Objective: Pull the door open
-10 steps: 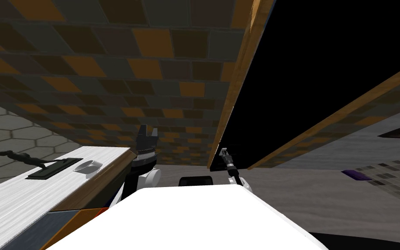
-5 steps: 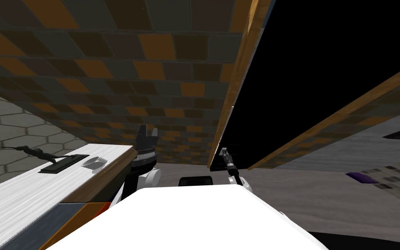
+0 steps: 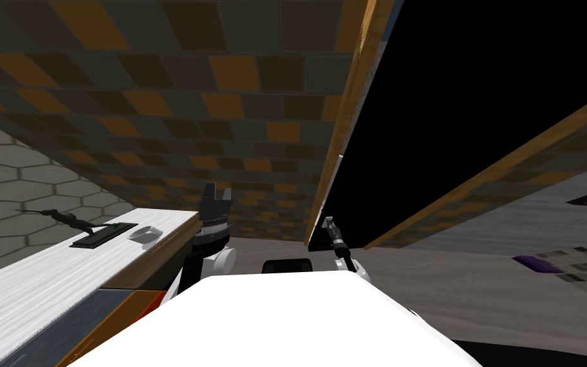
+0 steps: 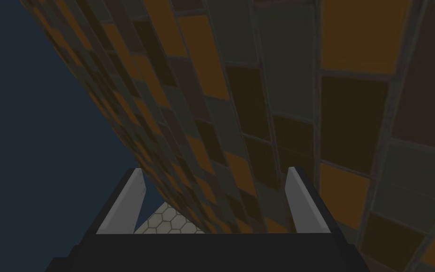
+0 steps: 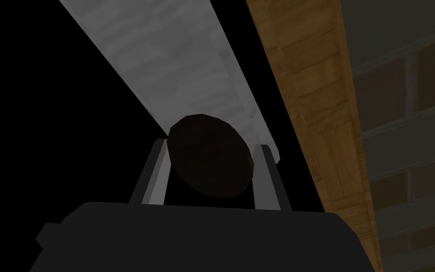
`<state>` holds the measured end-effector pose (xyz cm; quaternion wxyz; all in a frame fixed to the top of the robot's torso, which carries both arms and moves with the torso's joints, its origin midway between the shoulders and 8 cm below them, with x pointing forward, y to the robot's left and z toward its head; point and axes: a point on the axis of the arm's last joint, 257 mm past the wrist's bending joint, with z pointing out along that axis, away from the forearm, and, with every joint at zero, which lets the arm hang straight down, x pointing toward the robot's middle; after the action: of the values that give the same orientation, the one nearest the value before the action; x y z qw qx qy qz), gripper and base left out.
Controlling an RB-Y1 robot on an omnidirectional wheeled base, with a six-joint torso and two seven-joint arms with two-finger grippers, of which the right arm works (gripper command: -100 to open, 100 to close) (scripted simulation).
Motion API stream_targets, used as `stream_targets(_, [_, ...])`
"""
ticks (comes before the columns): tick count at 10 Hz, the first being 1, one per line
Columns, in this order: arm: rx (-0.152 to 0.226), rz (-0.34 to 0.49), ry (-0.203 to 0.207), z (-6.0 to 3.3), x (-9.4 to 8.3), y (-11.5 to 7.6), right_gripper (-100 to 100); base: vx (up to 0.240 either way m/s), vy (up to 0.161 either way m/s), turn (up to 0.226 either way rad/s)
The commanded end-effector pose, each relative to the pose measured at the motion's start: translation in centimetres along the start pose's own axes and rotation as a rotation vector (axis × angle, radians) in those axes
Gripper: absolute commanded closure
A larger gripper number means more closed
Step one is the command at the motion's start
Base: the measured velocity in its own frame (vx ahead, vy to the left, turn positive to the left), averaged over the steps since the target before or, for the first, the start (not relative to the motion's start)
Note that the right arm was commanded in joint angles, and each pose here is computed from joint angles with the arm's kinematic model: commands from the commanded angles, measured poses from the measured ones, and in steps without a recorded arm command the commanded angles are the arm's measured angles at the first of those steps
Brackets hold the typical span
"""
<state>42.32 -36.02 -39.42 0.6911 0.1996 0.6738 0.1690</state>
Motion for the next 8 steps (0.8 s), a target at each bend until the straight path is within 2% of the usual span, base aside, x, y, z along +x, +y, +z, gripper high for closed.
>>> stream_targets(1, [-0.011,0.068,0.01,-0.12,0.97,0.91,100,-0.045,-0.021,0.067])
stream_targets(4, [-0.009,0.13,0.008,-0.07,0.94,0.9,100,-0.035,-0.006,0.027])
stream_targets(8, [-0.004,0.264,0.002,0.1,0.85,0.87,100,-0.041,-0.018,0.047])
